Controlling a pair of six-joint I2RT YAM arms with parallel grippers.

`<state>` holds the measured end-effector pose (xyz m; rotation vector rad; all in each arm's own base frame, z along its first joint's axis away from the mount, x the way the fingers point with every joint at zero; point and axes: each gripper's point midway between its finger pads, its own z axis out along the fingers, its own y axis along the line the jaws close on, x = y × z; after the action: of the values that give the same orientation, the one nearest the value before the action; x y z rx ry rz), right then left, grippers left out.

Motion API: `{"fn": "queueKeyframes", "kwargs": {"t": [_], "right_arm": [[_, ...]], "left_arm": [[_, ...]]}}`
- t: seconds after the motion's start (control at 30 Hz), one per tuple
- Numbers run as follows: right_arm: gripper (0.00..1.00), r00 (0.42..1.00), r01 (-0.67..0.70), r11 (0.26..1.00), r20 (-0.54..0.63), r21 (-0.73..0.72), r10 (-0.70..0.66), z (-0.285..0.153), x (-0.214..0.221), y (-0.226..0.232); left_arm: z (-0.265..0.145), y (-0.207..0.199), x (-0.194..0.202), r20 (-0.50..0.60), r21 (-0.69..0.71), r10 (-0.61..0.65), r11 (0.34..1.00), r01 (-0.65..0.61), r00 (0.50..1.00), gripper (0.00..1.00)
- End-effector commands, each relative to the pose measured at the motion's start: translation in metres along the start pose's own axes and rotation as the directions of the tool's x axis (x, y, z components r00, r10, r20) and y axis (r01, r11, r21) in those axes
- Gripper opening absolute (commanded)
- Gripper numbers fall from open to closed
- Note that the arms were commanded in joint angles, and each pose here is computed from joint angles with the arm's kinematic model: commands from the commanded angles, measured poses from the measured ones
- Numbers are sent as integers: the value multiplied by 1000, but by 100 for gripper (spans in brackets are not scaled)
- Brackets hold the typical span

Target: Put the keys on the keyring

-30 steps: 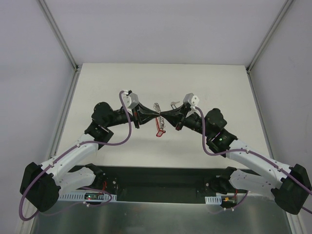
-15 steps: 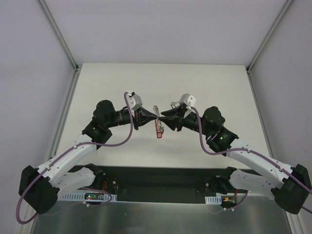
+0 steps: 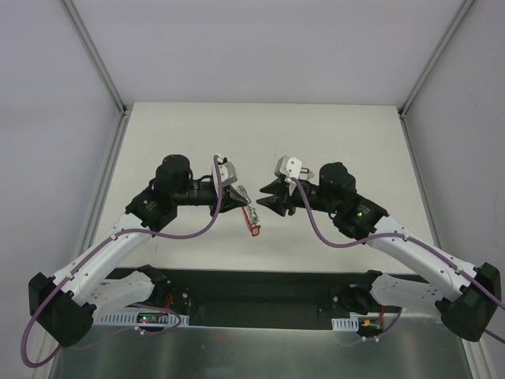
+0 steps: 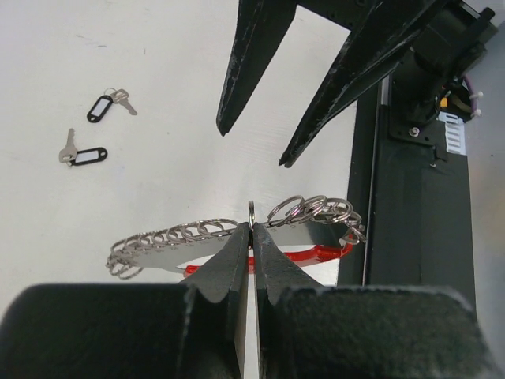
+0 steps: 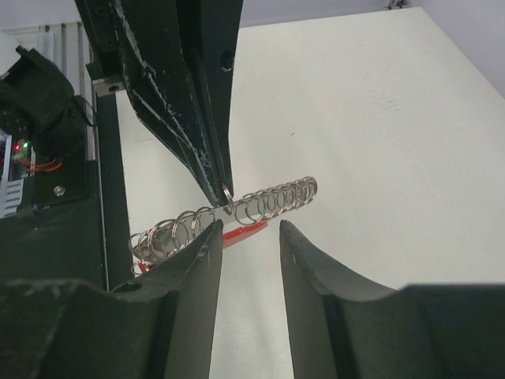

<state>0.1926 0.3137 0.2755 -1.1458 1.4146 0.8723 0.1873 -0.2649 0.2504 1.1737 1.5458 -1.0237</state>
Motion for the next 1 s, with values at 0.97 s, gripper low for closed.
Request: {"fn": "queueKeyframes", "kwargs": {"t": [0.97], "right_arm": [[4,998,45,959,-33,-279,-56,9,-9,36]], "left_arm": [[3,-29,-35,54,134,111,984,-117,992,0]]}}
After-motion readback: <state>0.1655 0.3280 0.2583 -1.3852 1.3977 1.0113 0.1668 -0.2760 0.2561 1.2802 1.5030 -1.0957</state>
